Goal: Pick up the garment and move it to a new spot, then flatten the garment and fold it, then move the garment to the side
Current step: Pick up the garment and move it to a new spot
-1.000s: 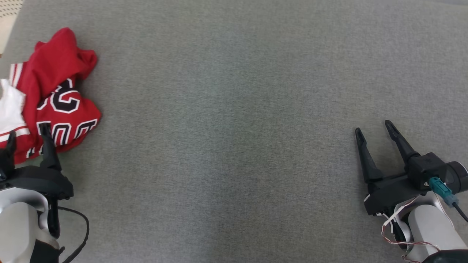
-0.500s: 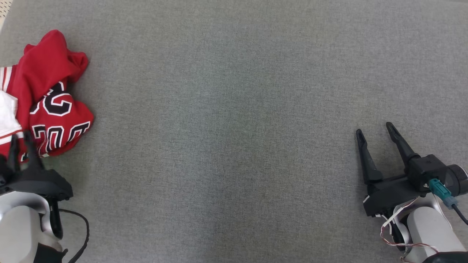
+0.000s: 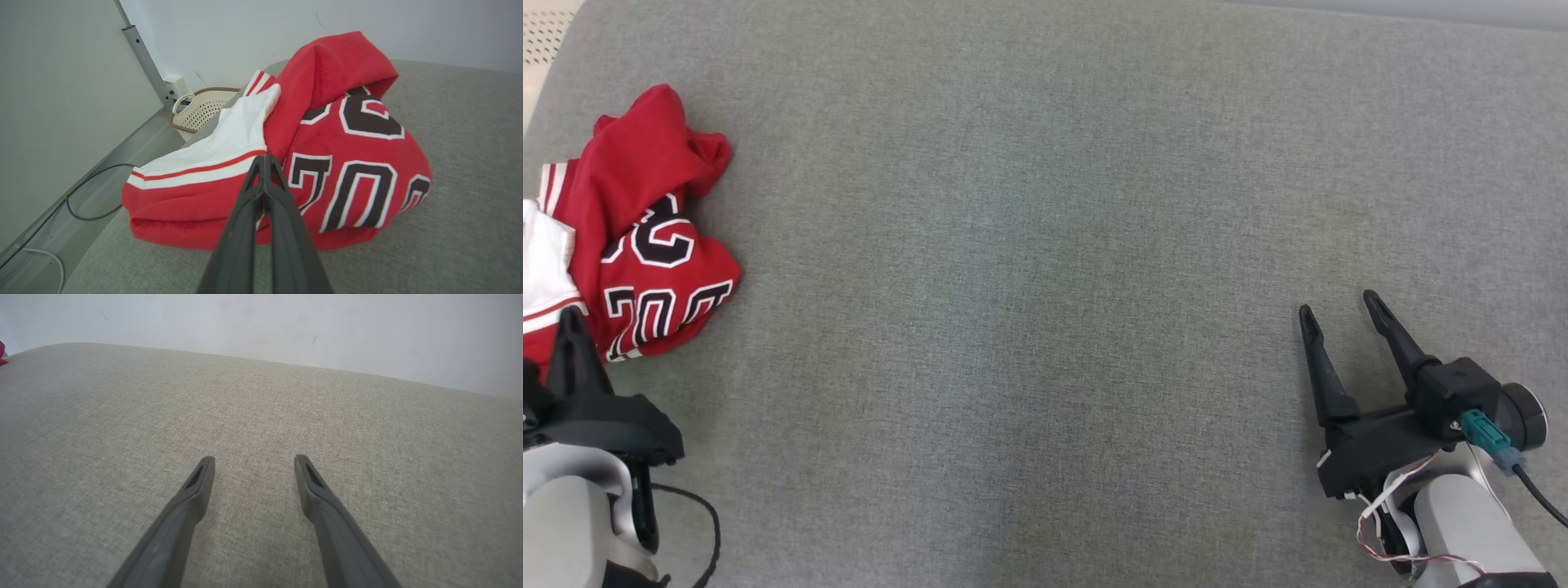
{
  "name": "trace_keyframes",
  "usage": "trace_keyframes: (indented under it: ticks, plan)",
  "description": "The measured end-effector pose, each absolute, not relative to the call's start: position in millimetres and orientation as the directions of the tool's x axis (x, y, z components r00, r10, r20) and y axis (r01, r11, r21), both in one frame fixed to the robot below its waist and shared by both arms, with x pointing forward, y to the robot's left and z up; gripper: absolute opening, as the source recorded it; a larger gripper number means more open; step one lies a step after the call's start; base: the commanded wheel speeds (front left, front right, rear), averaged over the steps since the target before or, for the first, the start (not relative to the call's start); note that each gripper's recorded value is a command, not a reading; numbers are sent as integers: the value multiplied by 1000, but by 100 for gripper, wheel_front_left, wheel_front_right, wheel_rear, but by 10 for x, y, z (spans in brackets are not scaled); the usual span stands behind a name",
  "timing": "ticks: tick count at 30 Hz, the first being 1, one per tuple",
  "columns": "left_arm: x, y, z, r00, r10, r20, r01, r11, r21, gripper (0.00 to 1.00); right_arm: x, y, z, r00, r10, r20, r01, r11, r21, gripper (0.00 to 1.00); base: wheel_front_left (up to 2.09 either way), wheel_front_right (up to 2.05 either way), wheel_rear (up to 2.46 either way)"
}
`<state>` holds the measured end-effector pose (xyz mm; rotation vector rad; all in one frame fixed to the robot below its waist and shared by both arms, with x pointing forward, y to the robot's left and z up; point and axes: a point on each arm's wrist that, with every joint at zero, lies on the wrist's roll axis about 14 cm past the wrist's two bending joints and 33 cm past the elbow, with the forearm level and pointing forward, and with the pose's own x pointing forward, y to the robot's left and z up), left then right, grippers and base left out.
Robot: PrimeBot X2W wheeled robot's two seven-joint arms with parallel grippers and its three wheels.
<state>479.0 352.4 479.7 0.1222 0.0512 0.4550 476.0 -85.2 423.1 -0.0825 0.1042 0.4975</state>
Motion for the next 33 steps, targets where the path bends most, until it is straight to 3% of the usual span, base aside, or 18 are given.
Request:
trace_keyframes:
  ticks: [1, 3, 4, 5, 19, 20, 24, 25, 33]
  plan:
    - [4789, 3512, 4763, 898, 439, -33, -432, 893, 128, 0, 4750, -865, 4225, 875, 469, -122, -478, 877, -53, 100, 0, 0, 0]
    - [4792, 3482, 4702, 901, 430, -51, -422, 898, 125, 86, 4736, -900, 4201, 877, 462, -130, -471, 880, -52, 100, 0, 0, 0]
    - [4793, 3477, 4677, 901, 430, -58, -421, 899, 122, 86, 4738, -917, 4192, 878, 459, -133, -469, 882, -53, 100, 0, 0, 0]
    - [4793, 3475, 4653, 900, 431, -64, -422, 899, 119, 100, 4739, -928, 4185, 879, 458, -135, -468, 882, -55, 100, 0, 0, 0]
    - [4914, 3447, 4494, 888, 450, -99, -436, 890, 134, 100, 4786, -1053, 4145, 890, 432, -142, -444, 894, -61, 100, 0, 0, 0]
    - [4919, 3449, 4478, 885, 453, -104, -439, 888, 134, 68, 4787, -1058, 4139, 891, 431, -143, -442, 895, -59, 100, 0, 0, 0]
    - [4941, 3476, 4455, 879, 464, -109, -449, 883, 137, 22, 4793, -1064, 4120, 891, 429, -146, -440, 896, -55, 100, 0, 0, 0]
    - [4951, 3492, 4452, 878, 465, -110, -449, 882, 140, 0, 4796, -1066, 4114, 892, 428, -147, -440, 897, -54, 100, 0, 0, 0]
    - [5126, 3467, 4687, 905, 424, -42, -415, 900, 135, 0, 4807, -1066, 4104, 894, 423, -146, -433, 900, -44, 100, 0, 0, 0]
